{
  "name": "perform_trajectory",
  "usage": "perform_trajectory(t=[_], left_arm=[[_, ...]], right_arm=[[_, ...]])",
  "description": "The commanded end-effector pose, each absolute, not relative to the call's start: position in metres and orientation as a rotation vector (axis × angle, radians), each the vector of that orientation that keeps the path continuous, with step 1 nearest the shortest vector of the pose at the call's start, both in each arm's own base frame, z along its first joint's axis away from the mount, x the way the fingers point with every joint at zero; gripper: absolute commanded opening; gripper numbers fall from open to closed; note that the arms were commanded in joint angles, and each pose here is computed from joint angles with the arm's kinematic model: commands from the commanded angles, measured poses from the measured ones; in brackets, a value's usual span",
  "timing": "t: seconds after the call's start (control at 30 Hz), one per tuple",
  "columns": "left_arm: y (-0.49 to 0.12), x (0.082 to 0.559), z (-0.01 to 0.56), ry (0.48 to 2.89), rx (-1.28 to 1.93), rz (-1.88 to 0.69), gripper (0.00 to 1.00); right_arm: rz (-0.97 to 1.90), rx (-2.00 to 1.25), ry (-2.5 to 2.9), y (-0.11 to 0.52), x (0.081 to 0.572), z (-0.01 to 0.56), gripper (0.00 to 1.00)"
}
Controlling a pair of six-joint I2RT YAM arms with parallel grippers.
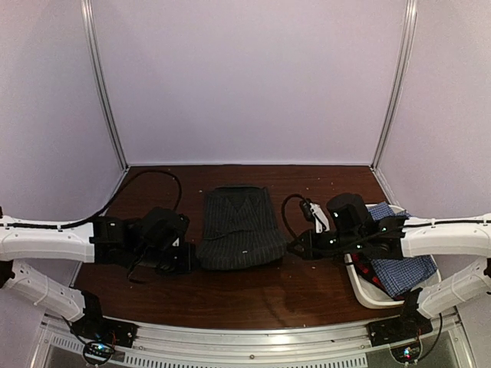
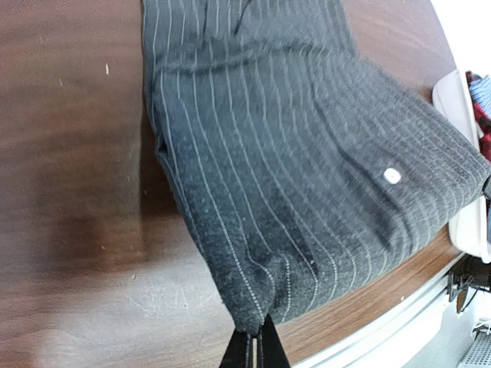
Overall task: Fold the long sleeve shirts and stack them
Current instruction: Pick up the 2/3-rectangle-folded shirt from the center of the board, then fold the 2/3-rectangle-folded shirt at the center of the board.
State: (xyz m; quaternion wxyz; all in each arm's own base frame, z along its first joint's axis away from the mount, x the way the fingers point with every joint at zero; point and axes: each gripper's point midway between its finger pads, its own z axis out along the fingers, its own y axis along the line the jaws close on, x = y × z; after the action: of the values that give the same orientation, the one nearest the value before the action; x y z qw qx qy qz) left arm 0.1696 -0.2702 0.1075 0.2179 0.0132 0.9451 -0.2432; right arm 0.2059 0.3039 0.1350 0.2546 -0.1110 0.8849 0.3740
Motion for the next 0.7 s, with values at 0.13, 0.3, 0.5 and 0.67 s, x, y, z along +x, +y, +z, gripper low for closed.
perform_trajectory(t=[0.13,0.3,0.5,0.67], left_arm=[[-0.267,0.260,0.178,2.493,0.080,-0.602,0.00],[-0.263,0.363,0.182,2.463,0.129,-0.662,0.00],[-0.261,0.485,0.111,2.516,0.110,-0.721,0.00],[-0.266,0.522,0.045,2.578,0.074,-0.760,0.00]], right_arm=[[0.913,-0.236,2.322,0.311,0.285,0.198,0.00],[0.873,-0.183,2.315,0.318,0.383,0.184,0.00],[0.845,-0.078,2.370,0.325,0.501,0.116,0.00],[0.832,-0.047,2.442,0.328,0.540,0.062,0.00]])
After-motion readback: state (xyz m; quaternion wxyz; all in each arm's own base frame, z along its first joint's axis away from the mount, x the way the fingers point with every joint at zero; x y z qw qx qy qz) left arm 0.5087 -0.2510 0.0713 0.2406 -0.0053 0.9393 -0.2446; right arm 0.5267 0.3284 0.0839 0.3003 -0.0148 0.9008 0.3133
